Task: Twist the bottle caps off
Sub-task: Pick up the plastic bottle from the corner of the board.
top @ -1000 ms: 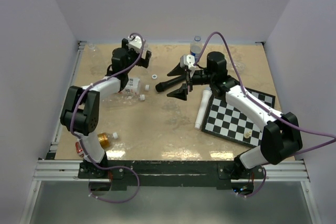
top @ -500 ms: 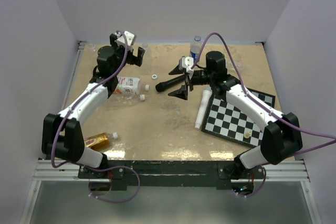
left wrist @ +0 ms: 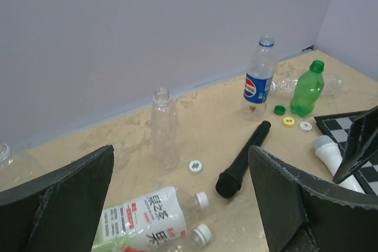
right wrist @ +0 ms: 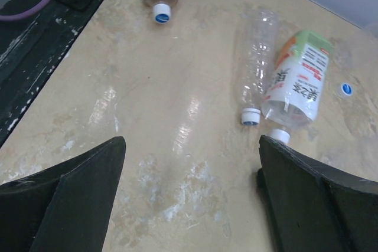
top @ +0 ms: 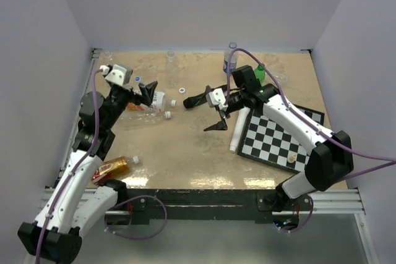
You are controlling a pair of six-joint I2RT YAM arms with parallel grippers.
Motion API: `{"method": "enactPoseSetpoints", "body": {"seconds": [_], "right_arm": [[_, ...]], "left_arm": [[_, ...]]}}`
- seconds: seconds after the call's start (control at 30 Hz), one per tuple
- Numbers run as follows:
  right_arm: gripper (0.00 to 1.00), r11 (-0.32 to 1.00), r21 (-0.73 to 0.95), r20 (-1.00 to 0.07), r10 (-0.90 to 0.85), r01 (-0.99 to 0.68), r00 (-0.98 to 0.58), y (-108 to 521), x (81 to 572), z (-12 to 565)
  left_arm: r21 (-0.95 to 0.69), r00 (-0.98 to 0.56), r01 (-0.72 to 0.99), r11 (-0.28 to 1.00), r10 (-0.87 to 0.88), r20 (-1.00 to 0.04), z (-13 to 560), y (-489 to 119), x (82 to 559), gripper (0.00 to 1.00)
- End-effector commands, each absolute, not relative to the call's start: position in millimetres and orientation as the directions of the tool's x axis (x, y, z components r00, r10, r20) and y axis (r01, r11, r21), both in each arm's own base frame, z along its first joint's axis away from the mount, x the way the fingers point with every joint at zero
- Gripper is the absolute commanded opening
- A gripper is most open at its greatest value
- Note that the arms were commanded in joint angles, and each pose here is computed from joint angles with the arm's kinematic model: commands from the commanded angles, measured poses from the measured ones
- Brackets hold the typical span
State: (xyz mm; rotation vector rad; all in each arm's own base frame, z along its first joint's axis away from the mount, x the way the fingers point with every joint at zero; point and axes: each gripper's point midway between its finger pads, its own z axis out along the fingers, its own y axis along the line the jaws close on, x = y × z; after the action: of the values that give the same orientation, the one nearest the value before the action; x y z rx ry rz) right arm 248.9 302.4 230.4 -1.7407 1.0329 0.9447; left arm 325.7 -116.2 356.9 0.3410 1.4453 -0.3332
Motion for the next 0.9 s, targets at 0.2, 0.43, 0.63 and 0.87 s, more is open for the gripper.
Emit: {"method": "enactPoseSetpoints", "body": {"seconds": [0.2,0.43,0.63,0.87], "right_arm": [[0.98,-0.445,-0.343,-0.825,-0.279,-0.827,0.492,351.0,195.0,201.1],[0.98,-0.537,-0.296,-0.781,-0.341,-0.790,0.524,386.5,167.2,180.6],[0.98,-0.547,-0.271,-0.763,-0.379,-0.792,0.523,417.5,156.8,163.9],[0.98,-0.521,-0.240,-0.746,-0.441,-0.819,0.499,450.7,147.3,150.3]], "left_arm": [[0.029,-0.031,0.328,0.944,0.041,-0.999,269.0,-85.3,283.0,1.00],[0.027,0.031,0.260,0.965,0.020,-0.999,270.5,-72.1,278.9,1.00],[0.019,0.042,0.123,0.992,0.014,-0.999,276.6,-46.6,277.1,1.00],[0.010,0.052,0.097,0.995,0.005,-0.999,279.8,-41.8,275.6,1.00]]}}
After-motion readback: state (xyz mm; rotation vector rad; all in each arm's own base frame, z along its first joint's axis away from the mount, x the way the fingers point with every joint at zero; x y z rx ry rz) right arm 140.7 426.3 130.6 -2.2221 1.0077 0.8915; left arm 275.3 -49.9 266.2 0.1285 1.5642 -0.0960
